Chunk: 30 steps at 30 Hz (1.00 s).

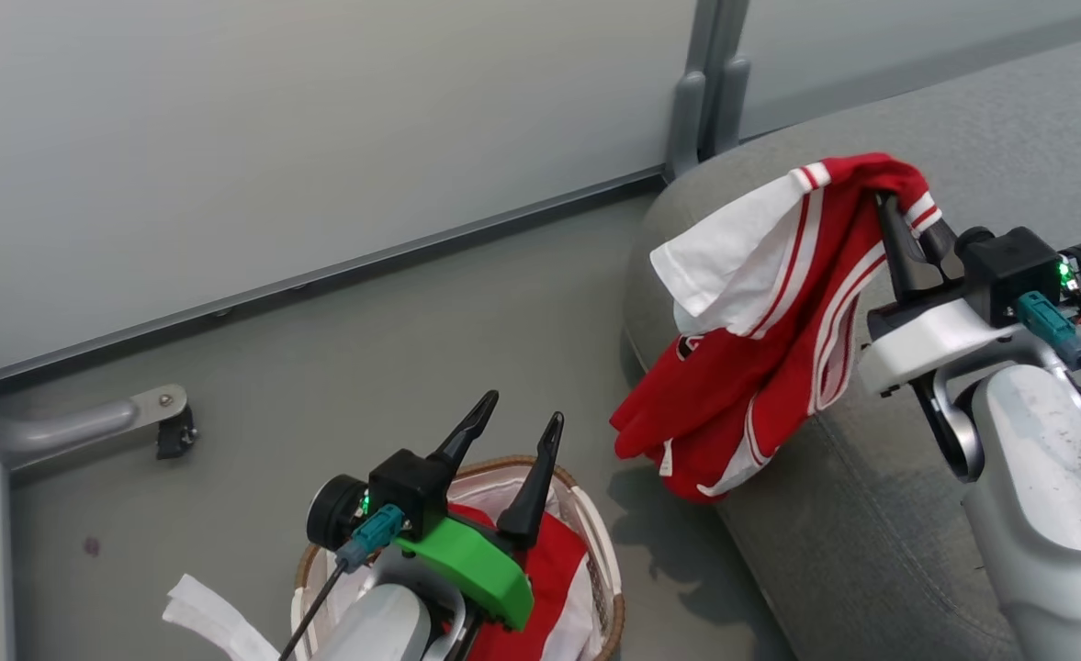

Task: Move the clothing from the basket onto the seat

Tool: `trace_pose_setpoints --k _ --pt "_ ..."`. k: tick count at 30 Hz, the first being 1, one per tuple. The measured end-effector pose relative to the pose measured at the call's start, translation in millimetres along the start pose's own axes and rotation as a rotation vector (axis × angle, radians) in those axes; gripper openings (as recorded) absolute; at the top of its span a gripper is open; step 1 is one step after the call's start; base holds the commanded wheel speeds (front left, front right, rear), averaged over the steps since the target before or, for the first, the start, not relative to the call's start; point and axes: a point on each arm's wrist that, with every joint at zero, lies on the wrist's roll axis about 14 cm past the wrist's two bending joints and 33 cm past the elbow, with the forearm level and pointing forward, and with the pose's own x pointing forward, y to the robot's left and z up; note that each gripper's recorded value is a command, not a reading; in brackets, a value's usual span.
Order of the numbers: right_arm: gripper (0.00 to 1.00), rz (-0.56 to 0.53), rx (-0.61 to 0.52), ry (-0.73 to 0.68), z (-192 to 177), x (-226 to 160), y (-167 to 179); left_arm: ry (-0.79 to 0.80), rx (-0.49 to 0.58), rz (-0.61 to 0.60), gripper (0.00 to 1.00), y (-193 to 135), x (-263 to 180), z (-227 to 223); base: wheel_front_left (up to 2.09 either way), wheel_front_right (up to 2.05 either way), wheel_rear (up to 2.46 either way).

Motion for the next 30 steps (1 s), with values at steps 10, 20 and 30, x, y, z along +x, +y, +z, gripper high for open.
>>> trace_pose_setpoints --k 10,20,30 --pt "0.0 -0.178 -0.042 0.039 -12.9 -17.3 -65.6 0.026 -0.044 -0.132 1.0 -28.7 27.9 -15.4 0.0 0.0 0.0" --pt "0.0 -0.202 -0.124 0.046 -26.6 21.5 -88.5 0.054 -0.055 -0.146 1.0 -7.2 43.0 -33.4 0.0 0.0 0.0" --pt "0.0 -0.203 -0.237 -0.058 -5.9 114.3 -116.5 0.051 -0.09 -0.031 1.0 47.7 46.6 -46.7 0.0 0.0 0.0"
